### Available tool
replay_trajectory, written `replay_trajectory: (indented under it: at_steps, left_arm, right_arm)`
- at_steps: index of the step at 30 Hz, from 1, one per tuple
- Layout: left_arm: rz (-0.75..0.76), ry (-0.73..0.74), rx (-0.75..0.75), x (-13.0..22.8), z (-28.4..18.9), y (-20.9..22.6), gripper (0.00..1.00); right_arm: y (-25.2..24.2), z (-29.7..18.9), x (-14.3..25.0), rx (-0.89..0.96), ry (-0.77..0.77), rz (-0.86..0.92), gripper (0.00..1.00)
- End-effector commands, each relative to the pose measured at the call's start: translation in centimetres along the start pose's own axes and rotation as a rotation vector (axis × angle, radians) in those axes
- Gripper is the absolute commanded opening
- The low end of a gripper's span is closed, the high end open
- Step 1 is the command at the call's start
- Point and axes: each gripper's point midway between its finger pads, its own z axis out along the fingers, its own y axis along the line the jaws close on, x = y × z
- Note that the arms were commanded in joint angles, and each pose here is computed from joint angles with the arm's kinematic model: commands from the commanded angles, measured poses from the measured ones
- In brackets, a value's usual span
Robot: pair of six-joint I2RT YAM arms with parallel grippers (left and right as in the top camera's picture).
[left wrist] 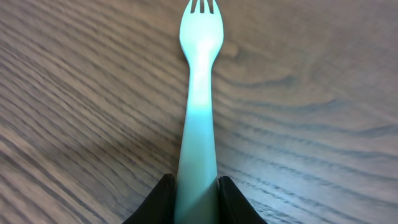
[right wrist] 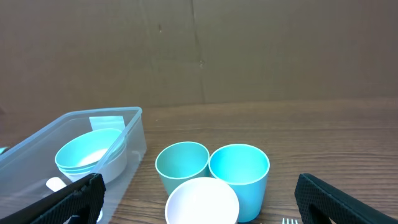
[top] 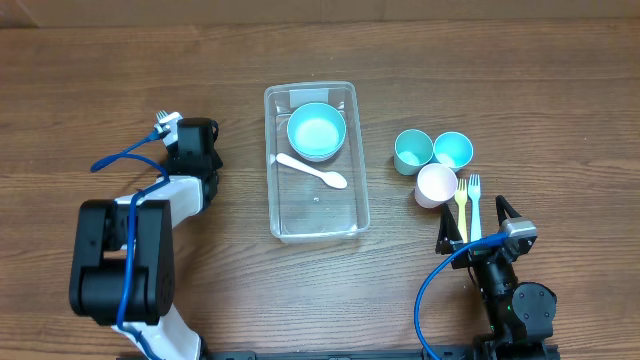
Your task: Pack container
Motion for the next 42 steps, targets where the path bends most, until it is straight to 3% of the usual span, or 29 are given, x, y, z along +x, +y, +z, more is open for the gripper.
replay_trajectory:
  at_steps: [1, 10, 13, 15, 17, 19, 23, 30, 42]
  left_arm:
    - [-0.012, -0.07, 0.041, -2.9, -2.4, -0.4, 0.23]
    - [-0.027, -0.154, 0.174, -6.7, -8.9, -2.6, 0.25]
    - [-0.006, -0.164, 0.197, -6.7, -10.8, -3.5, 0.38]
    - [0.004, -0.145, 0.169, -6.1, -10.6, -3.1, 0.41]
    - [0.007, -0.116, 0.128, -5.3, -10.0, -2.2, 0.56]
    - [0.009, -0.087, 0.094, -4.6, -9.1, -1.4, 0.6]
    - [-0.139, -0.008, 0.023, -2.7, -6.3, 0.8, 0.69]
    - [-0.21, 0.007, -0.032, -1.1, -0.9, 2.4, 0.7]
    - [-0.256, -0.068, 0.004, -0.8, 3.2, 1.4, 0.64]
  right_arm:
    - [-0.2, 0.0, 0.1, 0.011, -0.006, -0.003, 1.0]
    - [-0.2, 0.0, 0.1, 0.011, -0.006, -0.003, 1.0]
    - [-0.2, 0.0, 0.1, 0.011, -0.006, -0.003, 1.0]
    - [-0.2, 0.0, 0.1, 0.011, -0.006, -0.003, 1.0]
    - [-0.2, 0.0, 0.1, 0.011, -0.006, -0.003, 1.0]
    - [-0.2, 0.0, 0.1, 0.011, -0.006, -0.003, 1.0]
    - [-0.2, 0.0, 0.1, 0.011, -0.006, -0.003, 1.0]
    - [-0.2, 0.0, 0.1, 0.011, -0.006, -0.003, 1.0]
    - [-0.2, 0.0, 0.1, 0.011, -0.006, -0.003, 1.0]
